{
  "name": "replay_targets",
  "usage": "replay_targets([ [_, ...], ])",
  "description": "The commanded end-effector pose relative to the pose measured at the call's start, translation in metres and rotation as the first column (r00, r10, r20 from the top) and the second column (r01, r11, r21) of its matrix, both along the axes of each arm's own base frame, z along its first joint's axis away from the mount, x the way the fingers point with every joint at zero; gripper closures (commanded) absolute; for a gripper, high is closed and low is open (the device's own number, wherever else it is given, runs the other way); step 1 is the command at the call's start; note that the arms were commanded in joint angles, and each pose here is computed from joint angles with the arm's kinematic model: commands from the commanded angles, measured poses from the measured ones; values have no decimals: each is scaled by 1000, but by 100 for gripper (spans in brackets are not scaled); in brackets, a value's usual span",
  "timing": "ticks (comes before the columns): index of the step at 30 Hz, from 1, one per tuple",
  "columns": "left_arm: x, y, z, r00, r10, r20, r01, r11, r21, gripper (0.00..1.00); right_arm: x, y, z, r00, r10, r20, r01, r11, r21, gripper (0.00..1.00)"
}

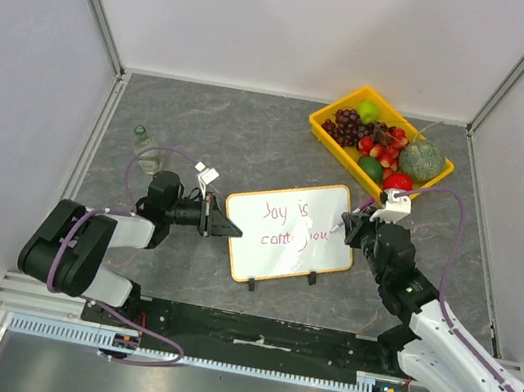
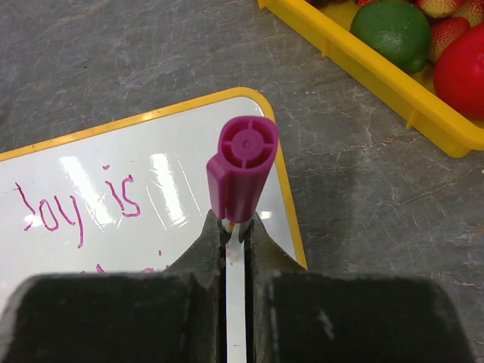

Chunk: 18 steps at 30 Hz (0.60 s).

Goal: Write a sentence on the whiteboard
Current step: Write on the whiteboard at the whiteboard stand.

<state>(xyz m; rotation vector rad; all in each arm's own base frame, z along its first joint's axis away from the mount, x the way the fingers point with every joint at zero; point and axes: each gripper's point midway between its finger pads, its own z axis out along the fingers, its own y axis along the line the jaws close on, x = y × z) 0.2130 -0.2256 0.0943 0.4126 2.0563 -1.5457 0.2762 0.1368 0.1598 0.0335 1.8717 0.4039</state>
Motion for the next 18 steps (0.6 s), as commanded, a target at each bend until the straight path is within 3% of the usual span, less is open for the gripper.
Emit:
replay_targets([
  [1, 7, 2, -8, 999, 34, -8, -34, 999, 28, 98, 12, 2, 35, 996, -19, 84, 16, 999, 39, 100],
  [18, 6, 1, -7, 999, 31, -8, -31, 999, 27, 98, 14, 4, 24, 998, -10, 63, 8, 999, 34, 100],
])
